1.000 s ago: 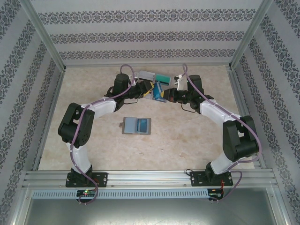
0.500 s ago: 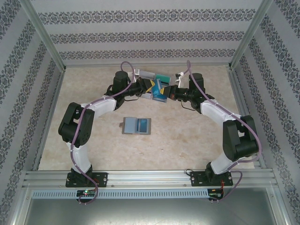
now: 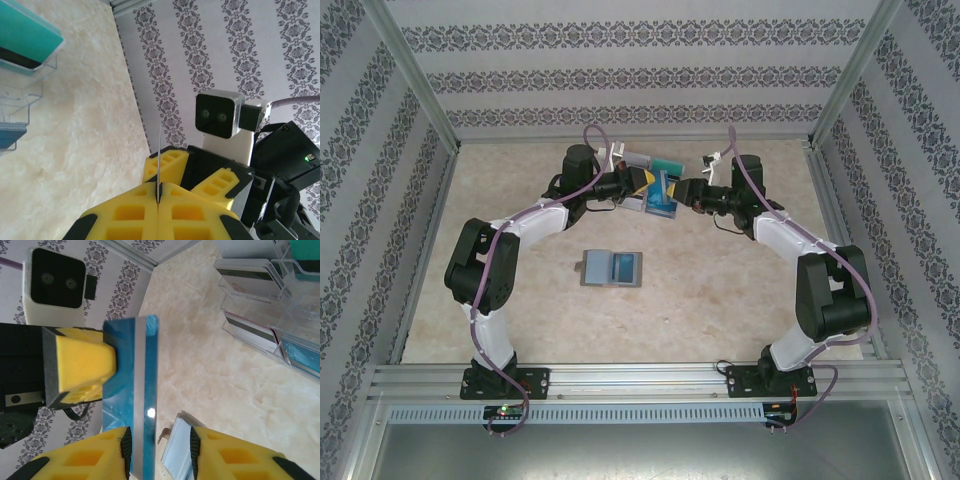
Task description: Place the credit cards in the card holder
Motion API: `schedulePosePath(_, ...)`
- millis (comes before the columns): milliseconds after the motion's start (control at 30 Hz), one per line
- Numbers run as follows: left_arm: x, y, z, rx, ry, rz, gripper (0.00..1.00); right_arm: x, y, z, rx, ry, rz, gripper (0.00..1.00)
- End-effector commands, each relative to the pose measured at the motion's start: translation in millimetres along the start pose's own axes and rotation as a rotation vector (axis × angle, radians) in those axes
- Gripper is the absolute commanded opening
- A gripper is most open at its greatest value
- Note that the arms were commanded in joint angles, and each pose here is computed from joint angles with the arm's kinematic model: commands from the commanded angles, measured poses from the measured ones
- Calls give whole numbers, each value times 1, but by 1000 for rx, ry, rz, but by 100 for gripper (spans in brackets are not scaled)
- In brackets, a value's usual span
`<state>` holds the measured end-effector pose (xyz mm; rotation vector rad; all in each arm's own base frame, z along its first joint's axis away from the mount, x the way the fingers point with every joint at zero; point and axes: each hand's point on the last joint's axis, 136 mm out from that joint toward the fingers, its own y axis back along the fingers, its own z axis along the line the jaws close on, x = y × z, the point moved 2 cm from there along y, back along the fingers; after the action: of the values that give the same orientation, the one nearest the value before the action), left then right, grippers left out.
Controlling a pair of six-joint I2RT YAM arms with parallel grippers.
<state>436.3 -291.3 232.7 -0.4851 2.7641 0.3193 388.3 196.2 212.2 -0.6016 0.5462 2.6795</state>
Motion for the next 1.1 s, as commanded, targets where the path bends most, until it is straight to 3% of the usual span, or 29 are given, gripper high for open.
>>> schedulePosePath(0, 1, 1, -10, 36, -39, 45, 0, -11, -1, 18, -57, 54, -2, 36)
schedulePosePath(300, 2, -2, -9, 40, -31, 71, 0, -7, -9, 30, -93, 69, 31, 26)
schedulePosePath(567, 2, -2, -10, 52, -31, 75, 0, -1, -17, 28, -110, 53, 62, 25)
schedulePosePath(633, 4, -2, -7, 40, -26, 79, 0, -1, -17, 30, -108, 60, 58, 11)
schedulePosePath(733, 6, 1, -2, 24, -19, 78, 0, 0, -16, 30, -103, 64, 61, 0)
schedulePosePath(767, 6, 3, 0, 15, -16, 75, 1, 1, -16, 29, -102, 63, 65, 0)
schedulePosePath(800, 5, 7, 3, -4, -12, 65, 10, 2, -16, 29, -102, 59, 69, 0)
schedulePosePath(867, 4, 17, 16, -66, 4, 42, 37, 10, -17, 28, -98, 47, 85, 0)
schedulePosePath(900, 5, 25, 23, -107, 4, 27, 42, 17, -18, 26, -87, 36, 98, 0)
schedulePosePath(1067, 37, 78, 75, -419, 21, 30, 46, 89, -42, 10, -8, -17, 217, 0)
